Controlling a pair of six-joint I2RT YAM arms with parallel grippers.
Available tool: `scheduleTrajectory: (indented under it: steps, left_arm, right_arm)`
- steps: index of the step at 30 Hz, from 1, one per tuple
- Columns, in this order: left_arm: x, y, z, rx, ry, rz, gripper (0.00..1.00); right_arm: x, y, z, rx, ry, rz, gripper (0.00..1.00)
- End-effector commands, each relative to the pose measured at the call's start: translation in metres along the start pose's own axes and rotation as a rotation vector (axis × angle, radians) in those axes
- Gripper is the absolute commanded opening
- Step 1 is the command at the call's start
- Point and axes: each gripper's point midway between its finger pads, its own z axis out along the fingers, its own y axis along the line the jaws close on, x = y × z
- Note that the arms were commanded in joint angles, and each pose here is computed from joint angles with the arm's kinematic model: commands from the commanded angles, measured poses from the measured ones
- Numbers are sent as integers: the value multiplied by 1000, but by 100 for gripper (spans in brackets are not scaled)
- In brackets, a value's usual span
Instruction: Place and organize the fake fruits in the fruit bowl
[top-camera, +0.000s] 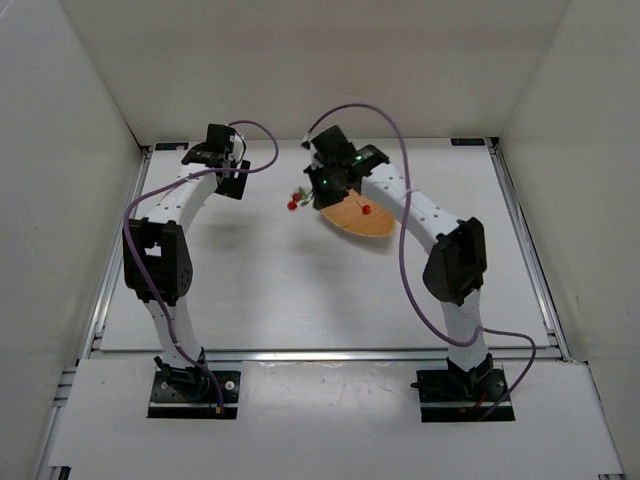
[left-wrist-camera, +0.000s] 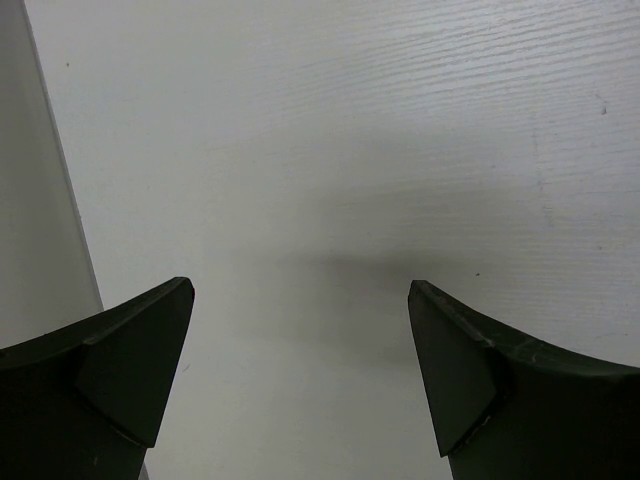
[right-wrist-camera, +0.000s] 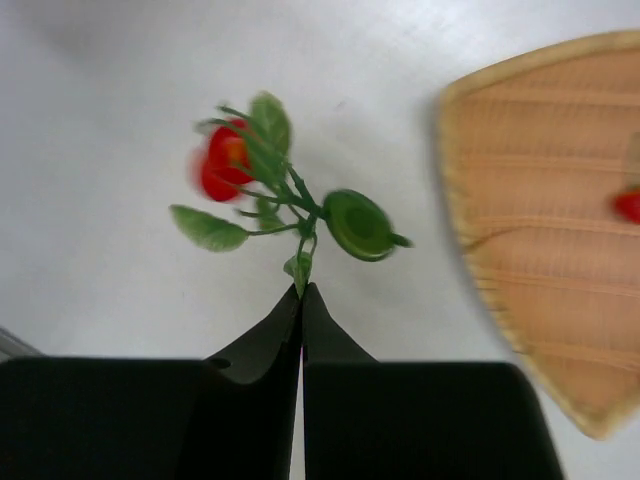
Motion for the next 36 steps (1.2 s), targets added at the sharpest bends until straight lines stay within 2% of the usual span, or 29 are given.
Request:
scheduleTrajectory:
  steps: [1,5,11,16,20,23,24,25,26,28,35,36]
  left_arm:
    - [-17,5,-15,6,-58,-25,99]
    - [-17,7,-15,-4,-56,-25,99]
    - [-17,7,-15,-4,-56,-25,99]
    - [-15,1,-14,3,-51,-15,99]
    - [-15,1,-14,3,-51,-15,99]
    - [-15,1,-14,3,-51,-15,99]
    - [-15,1,-14,3,-51,-15,99]
    - [-15,1,-14,3,-51,-15,99]
    - [-15,1,-14,3,-51,-15,99]
    - [-15,1,-14,3,-51,-15,99]
    - [-13,3,-16,-6,-49,-16,99]
    - [-13,4,-16,-6,-49,-6,99]
  right_arm:
    - [-34,-58,-37,129,-119,104,0]
    - [-21,-120,-33,235,-73,196,0]
    - [-3,-179,-10,291,-10,302,0]
    - [2,-202,-1,314,6,348,0]
    - [11,-200,9,294,33,352,0]
    - [17,-201,14,295,52,355,16]
    - [17,-198,15,281,52,355,25]
    - [14,-197,11,281,43,354,60]
    - [14,-197,11,281,43,354,74]
    - [3,-199,-3,283,2,366,90]
    - [-14,-214,-67,292,-127,455,100]
    - [-14,-226,-89,311,-161,479,100]
